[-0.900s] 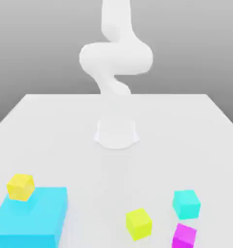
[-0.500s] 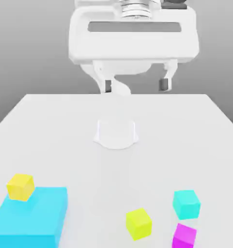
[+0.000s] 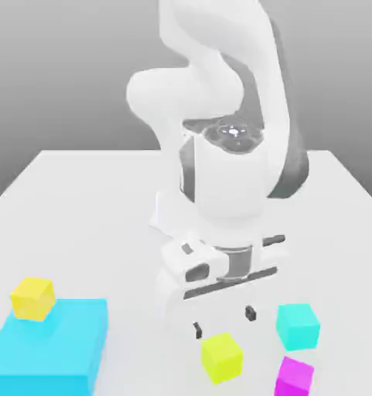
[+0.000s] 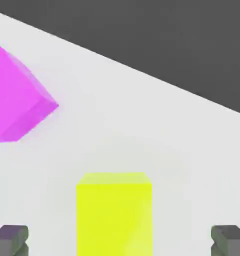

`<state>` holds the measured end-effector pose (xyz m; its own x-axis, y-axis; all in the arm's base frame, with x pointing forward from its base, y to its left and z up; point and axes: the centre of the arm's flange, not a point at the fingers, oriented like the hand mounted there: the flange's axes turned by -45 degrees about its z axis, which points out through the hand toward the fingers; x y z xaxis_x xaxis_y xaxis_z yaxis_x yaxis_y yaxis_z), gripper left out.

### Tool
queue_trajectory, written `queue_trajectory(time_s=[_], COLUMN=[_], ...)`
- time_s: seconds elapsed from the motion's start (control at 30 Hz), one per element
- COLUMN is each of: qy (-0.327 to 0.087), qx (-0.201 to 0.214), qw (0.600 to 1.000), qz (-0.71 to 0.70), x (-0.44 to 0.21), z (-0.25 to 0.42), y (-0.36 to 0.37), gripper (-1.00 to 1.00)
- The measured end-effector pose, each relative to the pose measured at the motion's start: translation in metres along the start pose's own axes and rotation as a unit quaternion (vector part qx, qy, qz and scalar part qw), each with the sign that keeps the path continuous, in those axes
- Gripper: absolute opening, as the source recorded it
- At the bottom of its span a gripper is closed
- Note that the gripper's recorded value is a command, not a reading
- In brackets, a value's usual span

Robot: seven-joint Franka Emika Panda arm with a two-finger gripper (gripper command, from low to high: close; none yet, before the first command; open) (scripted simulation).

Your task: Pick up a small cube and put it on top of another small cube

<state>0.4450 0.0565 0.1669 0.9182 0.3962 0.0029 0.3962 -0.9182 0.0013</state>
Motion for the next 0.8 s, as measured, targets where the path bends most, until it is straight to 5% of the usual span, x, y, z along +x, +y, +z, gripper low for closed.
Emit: queue_trajectory(time_s=[0.07, 0.1, 0.5, 0.73, 0.8], qy=[-0.001, -0.001, -0.002, -0.001, -0.002], qx=[0.0, 0.0, 0.001, 0.002, 0.001], qw=[1.0, 1.0, 1.0, 0.983, 0.987], qz=[-0.001, -0.001, -0.001, -0.181, -0.163], x=[-0.001, -0.002, -0.002, -0.006, -0.005], z=[0.024, 0.034, -0.015, -0.071, -0.054], y=[0.0, -0.001, -0.001, -0.17, -0.155], gripper=[0.0, -1.0, -1.0, -1.0, -1.0])
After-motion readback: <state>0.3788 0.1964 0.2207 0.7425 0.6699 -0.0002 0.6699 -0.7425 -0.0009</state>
